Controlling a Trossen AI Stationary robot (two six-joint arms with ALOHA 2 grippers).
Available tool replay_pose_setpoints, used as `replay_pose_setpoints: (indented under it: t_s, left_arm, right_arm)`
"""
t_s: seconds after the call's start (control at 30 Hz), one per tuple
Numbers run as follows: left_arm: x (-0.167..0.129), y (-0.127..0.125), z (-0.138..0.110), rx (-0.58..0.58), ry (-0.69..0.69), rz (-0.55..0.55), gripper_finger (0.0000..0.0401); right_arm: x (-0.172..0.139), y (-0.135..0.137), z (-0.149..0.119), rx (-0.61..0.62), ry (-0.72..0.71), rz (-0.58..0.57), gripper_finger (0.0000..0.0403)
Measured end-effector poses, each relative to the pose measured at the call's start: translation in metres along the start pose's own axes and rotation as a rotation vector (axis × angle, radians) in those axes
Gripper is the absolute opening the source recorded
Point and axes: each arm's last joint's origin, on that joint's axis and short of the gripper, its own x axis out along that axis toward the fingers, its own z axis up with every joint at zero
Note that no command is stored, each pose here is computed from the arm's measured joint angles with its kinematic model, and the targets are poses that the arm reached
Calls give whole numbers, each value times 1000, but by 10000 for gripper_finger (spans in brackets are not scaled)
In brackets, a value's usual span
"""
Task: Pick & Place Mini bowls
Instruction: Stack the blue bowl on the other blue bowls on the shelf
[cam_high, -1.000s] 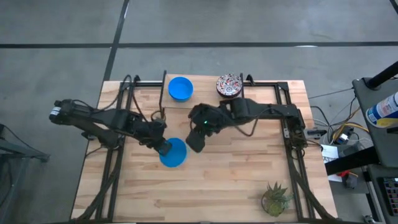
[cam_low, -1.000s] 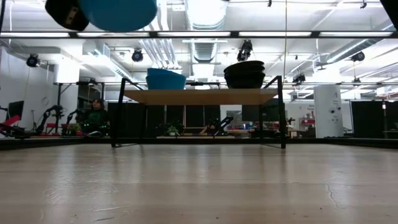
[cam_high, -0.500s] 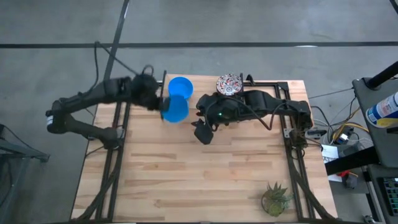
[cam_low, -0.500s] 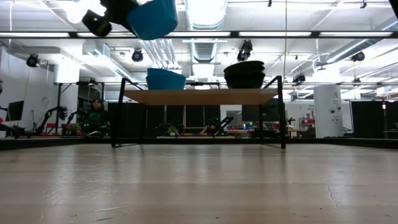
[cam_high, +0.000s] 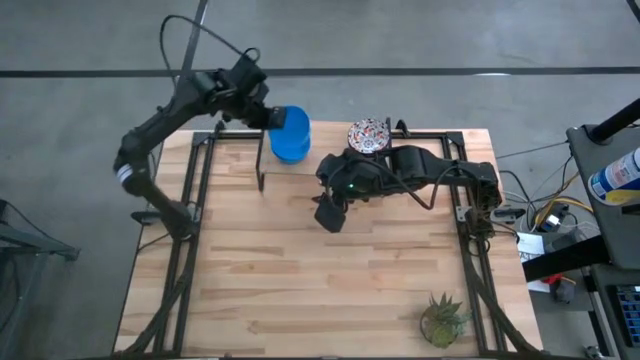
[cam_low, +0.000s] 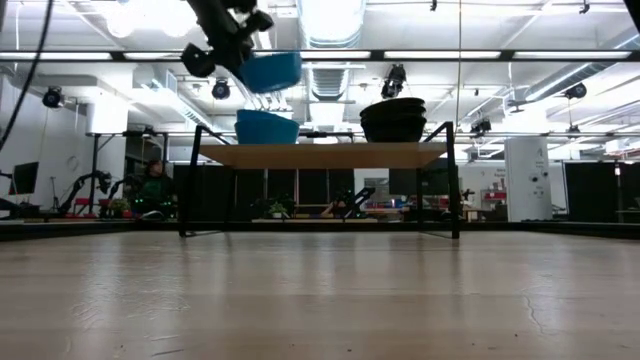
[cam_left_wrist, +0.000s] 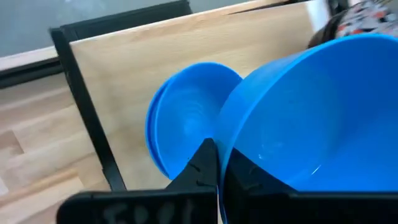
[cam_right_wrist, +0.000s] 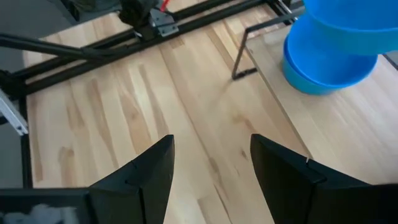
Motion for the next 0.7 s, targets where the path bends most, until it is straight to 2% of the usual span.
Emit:
replay_pose_setpoints:
  t_s: [0.2, 0.37, 0.7]
  left_arm:
    - [31, 5, 15, 14, 65, 56, 0]
    - [41, 15, 12, 8, 121, 197, 0]
    - [47, 16, 13, 26, 124, 201, 0]
  right_arm:
    - [0, -1, -2, 8, 15, -18, 205]
    - [0, -1, -2, 8, 16, -18, 205]
    - [1, -2, -1, 2, 15, -19, 205]
